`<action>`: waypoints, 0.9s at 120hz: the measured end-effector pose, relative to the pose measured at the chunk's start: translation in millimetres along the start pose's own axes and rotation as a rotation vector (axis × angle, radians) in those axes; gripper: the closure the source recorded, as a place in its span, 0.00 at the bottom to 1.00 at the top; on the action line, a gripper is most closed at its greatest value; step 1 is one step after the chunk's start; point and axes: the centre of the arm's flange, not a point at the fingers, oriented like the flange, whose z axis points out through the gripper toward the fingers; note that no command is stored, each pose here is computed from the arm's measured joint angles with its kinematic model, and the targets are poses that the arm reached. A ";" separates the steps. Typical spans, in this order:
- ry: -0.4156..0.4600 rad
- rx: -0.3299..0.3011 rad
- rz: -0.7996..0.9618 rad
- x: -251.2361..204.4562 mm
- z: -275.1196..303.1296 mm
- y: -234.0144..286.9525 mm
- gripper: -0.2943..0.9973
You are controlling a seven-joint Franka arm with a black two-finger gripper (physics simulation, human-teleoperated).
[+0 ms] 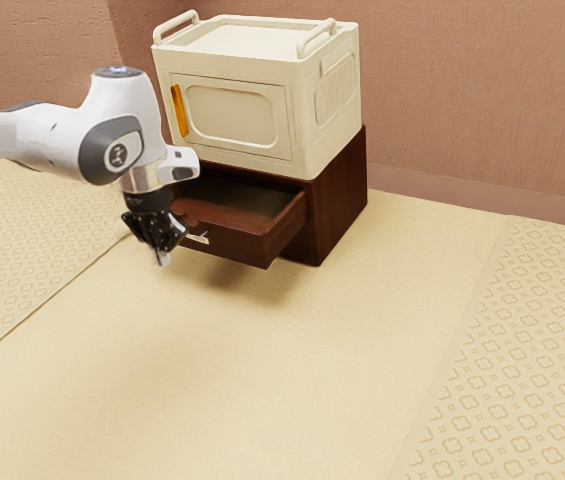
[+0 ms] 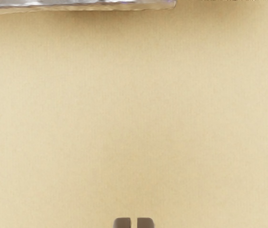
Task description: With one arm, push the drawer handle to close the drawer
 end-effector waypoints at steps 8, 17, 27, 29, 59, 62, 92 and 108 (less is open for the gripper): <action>-0.003 0.008 -0.010 4.1 2.5 -12.5 0.83; -0.010 0.012 -0.016 8.2 7.3 -23.4 0.83; -0.012 0.014 -0.008 14.6 10.3 -26.0 0.83; -0.012 0.015 -0.006 16.3 10.9 -26.1 0.83; 0.007 0.015 0.007 29.9 11.4 -30.4 0.84; 0.009 0.015 0.004 31.1 13.0 -32.3 0.84; 0.061 0.018 -0.014 40.4 23.1 -47.6 0.84; 0.099 0.021 -0.007 47.9 30.2 -46.4 0.84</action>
